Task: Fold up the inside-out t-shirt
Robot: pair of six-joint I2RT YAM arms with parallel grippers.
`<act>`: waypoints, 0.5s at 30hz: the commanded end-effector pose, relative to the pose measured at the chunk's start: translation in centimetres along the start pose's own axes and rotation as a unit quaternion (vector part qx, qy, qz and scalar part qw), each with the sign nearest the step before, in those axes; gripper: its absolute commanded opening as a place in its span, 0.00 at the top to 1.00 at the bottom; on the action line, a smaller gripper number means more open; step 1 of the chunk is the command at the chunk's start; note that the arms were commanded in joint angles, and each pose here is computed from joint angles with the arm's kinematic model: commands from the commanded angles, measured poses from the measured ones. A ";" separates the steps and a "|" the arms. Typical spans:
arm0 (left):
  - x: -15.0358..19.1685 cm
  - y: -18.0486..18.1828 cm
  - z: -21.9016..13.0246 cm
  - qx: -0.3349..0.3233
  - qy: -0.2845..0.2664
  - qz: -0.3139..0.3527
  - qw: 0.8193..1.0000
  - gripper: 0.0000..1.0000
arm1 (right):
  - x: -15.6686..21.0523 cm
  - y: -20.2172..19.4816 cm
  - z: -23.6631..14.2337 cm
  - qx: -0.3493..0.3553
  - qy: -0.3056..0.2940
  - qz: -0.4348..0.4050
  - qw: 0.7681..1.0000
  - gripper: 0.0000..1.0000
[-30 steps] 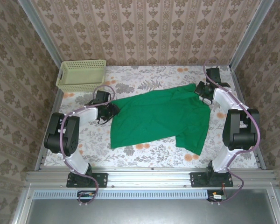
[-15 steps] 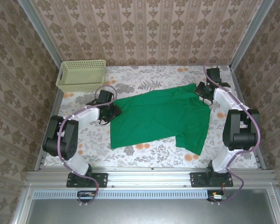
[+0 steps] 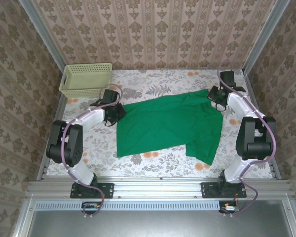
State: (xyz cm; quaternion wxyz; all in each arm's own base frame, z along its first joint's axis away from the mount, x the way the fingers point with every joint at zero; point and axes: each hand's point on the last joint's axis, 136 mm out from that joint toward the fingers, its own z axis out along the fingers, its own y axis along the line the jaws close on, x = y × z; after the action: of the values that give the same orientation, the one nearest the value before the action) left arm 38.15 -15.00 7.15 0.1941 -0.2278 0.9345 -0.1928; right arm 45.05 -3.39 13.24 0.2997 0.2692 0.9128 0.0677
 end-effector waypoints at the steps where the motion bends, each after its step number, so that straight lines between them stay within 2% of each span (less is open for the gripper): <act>1: -3.0 -1.3 -0.9 0.011 -0.017 0.016 1.000 1.00 | -3.1 1.0 -2.3 -0.010 -0.033 0.003 0.999 1.00; 5: -8.1 -3.0 -2.5 0.022 -0.071 0.036 0.997 1.00 | -5.9 2.7 -2.9 -0.026 -0.056 -0.007 0.998 1.00; 9: -12.4 -4.3 -2.6 0.057 -0.096 0.031 0.993 1.00 | -8.8 4.6 -2.6 -0.045 -0.076 -0.018 0.996 1.00; 15: -15.9 -5.6 -0.6 0.080 -0.108 0.040 0.990 1.00 | -11.6 6.5 -1.1 -0.064 -0.087 -0.024 0.994 1.00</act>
State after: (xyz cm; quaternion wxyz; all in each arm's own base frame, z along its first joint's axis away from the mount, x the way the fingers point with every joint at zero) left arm 51.70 -11.10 15.15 0.3206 -0.2160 0.8939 -0.2272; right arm 54.21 -4.07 22.43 0.4055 0.2434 0.8766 0.0894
